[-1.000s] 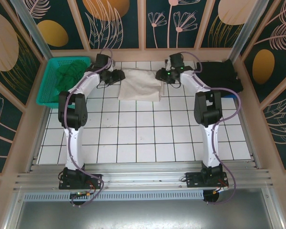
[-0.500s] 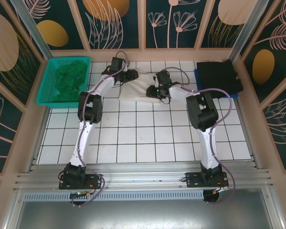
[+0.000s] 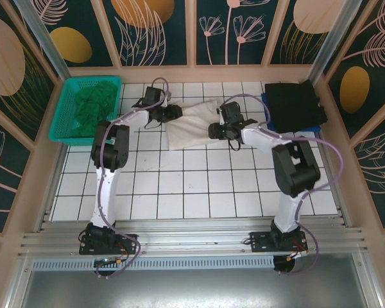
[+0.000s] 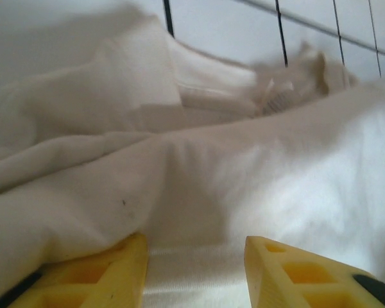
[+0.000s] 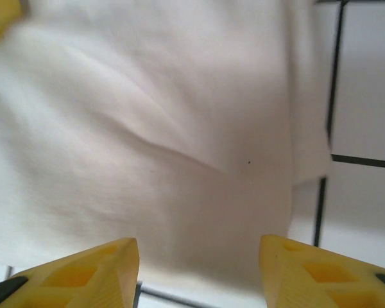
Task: Fold and stack the t-shirts
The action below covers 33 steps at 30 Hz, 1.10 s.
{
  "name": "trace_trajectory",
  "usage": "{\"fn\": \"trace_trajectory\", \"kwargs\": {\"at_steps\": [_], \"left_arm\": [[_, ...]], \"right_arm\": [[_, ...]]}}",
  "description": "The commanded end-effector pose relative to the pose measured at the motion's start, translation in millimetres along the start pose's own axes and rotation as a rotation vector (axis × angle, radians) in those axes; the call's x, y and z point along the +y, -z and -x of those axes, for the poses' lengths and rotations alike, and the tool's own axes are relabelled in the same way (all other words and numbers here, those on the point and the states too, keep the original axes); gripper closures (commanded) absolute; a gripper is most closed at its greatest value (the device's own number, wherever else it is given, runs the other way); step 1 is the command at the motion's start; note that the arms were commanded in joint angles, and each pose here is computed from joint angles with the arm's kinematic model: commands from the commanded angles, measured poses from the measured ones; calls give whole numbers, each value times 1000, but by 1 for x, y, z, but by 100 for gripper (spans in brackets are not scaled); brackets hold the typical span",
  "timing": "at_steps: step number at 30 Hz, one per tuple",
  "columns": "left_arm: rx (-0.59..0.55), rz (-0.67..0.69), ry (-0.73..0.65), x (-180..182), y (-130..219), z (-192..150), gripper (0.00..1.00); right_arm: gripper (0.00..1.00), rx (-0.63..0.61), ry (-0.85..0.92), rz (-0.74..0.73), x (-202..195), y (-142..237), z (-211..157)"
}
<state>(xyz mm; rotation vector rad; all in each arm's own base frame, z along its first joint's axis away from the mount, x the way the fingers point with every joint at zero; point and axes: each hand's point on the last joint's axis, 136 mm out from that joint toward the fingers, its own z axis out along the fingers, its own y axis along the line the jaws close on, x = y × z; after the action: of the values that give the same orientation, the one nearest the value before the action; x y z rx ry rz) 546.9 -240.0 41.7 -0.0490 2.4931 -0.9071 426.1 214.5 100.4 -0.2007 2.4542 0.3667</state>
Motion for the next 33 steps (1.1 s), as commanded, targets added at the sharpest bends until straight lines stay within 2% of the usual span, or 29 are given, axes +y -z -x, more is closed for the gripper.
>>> {"fn": "trace_trajectory", "kwargs": {"at_steps": [1, 6, 9, 11, 12, 15, 19, 26, 31, 33], "left_arm": [[89, 16, 29, -5, 16, -62, 56], [106, -12, 80, -29, 48, -132, 59], [140, -50, 97, -50, 61, -166, 59], [131, -73, 138, -54, 75, -178, 59], [115, -76, 146, -56, 84, -178, 56], [50, -8, 117, -57, 107, -164, 45], [-3, 57, 38, -65, 111, -130, 39], [16, 211, -81, -49, 55, -69, 39], [71, 201, -103, -41, 18, -61, 41], [75, 262, -100, -25, 15, -62, 42]], "right_arm": [[48, -75, -52, -4, 3, 37, 1], [52, -57, -147, 134, 20, 33, -31], [55, -11, -147, 109, 16, 15, -36], [58, 27, -165, 58, 6, 2, -41], [59, 45, -170, 40, 1, -5, -45], [59, 100, -209, -28, -19, -24, -58], [59, 138, -227, 16, -19, -47, -65], [46, 98, -123, 151, 3, -64, -51], [44, 50, -124, 128, -10, -47, -27], [44, 10, -144, 116, -12, -30, -18]]}}
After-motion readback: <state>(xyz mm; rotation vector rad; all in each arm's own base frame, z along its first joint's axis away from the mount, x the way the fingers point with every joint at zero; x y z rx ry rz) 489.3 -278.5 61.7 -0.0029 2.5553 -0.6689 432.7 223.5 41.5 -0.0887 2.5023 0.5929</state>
